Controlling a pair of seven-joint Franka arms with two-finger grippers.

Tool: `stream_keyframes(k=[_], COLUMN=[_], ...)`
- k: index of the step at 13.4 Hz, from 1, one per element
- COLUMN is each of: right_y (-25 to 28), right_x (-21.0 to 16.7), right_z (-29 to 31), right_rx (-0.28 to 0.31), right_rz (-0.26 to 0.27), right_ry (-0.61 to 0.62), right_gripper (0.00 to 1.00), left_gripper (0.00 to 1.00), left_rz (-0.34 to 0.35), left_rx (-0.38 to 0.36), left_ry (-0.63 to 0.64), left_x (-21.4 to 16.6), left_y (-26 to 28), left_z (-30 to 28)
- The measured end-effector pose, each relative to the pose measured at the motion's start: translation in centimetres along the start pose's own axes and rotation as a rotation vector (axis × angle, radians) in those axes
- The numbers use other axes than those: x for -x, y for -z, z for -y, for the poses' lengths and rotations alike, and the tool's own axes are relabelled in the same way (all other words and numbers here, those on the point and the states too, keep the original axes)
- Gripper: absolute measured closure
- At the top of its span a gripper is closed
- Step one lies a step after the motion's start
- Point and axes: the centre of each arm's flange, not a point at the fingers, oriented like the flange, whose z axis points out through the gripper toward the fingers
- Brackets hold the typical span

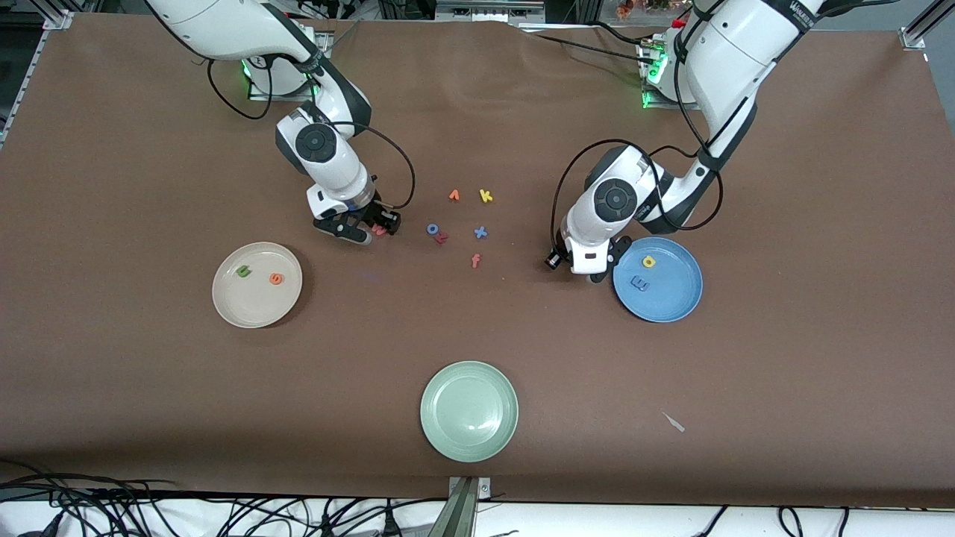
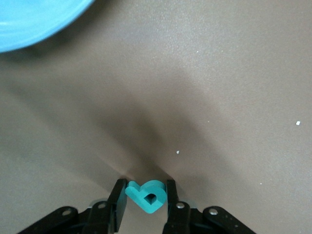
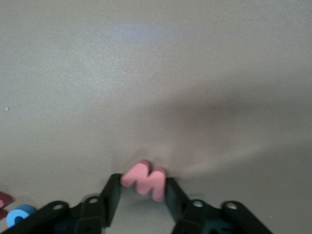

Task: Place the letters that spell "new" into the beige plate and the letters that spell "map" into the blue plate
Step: 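Carry the teal letter to the blue plate while the right gripper carries the pink M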

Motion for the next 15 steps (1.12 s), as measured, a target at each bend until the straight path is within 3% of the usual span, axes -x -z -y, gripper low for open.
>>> stream_keyframes(k=[9,12,15], right_y=[1.0,3.5,6.7], right_x=[-1.8,-4.8,-8.6], right_z=[-0.4,-0.8,-1.8], right_rx=[0.007,0.092,0.171], right_rz=[-0.027,-0.029,-0.027], right_ry=[0.043,0.102,0.195], right_gripper=[0.61,0.62,0.62], left_gripper=[0.63,0.63,0.63], left_rz=[-0.014,-0.034,-0.031], left_rx=[0.0,-0.084,-0.185], left_ry=[0.008,0.02,-0.068], left_x=[-1.1,-2.6,-4.8], left_y=[1.5,5.6,9.1], left_z=[-0.5,-1.6,-1.5])
